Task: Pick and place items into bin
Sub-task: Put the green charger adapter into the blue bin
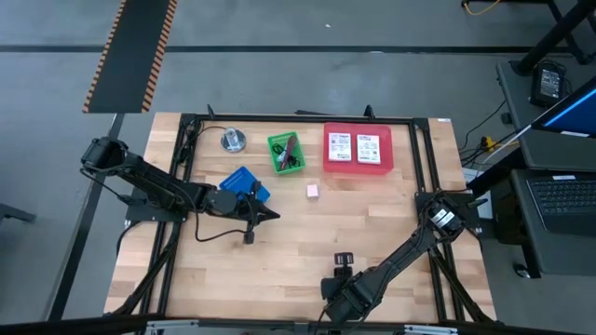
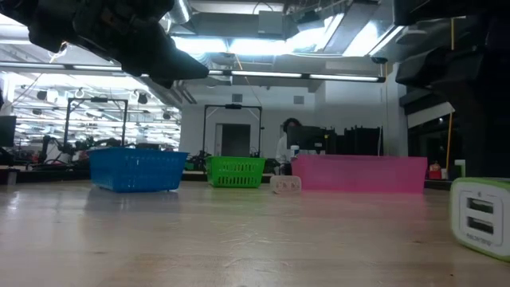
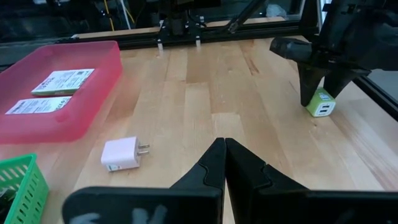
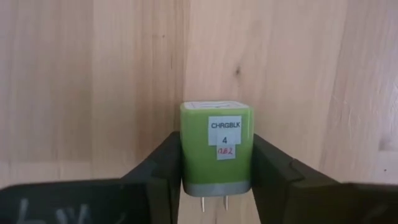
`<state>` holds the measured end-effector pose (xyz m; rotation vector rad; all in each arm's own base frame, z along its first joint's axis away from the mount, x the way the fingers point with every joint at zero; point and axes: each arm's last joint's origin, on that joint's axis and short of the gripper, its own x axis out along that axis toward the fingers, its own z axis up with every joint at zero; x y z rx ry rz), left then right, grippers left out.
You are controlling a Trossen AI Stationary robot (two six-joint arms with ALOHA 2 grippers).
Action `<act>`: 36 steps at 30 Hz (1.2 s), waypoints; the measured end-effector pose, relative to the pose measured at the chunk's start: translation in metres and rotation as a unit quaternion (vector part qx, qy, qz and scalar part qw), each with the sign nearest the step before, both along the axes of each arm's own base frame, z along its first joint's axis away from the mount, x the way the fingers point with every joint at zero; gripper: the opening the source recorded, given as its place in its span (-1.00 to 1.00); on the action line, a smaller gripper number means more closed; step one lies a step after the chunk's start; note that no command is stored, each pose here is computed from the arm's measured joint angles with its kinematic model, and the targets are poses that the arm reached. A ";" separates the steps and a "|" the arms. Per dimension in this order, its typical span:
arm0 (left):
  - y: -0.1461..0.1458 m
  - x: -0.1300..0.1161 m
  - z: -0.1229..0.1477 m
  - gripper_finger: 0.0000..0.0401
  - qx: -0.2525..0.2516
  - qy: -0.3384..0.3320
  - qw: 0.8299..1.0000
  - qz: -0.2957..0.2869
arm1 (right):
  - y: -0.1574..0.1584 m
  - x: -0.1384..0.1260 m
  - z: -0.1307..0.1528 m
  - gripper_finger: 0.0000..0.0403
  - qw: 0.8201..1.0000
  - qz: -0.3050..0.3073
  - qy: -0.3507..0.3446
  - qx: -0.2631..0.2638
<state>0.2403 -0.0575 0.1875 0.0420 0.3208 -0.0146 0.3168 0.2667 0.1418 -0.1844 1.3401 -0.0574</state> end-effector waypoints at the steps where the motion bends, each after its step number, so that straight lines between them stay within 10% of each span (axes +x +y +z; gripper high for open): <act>1: 0.000 0.000 0.000 -0.98 0.000 0.000 1.000 0.000 | 0.000 0.000 0.000 -0.39 1.000 0.000 0.000 0.000; 22: 0.000 0.000 0.000 -0.98 0.001 -0.001 1.000 0.000 | -0.064 -0.006 0.079 -0.40 0.988 0.035 -0.147 -0.003; 36: 0.001 0.003 0.010 -0.95 -0.005 -0.053 0.998 0.026 | -0.129 -0.032 0.063 -0.40 0.917 0.036 -0.398 0.007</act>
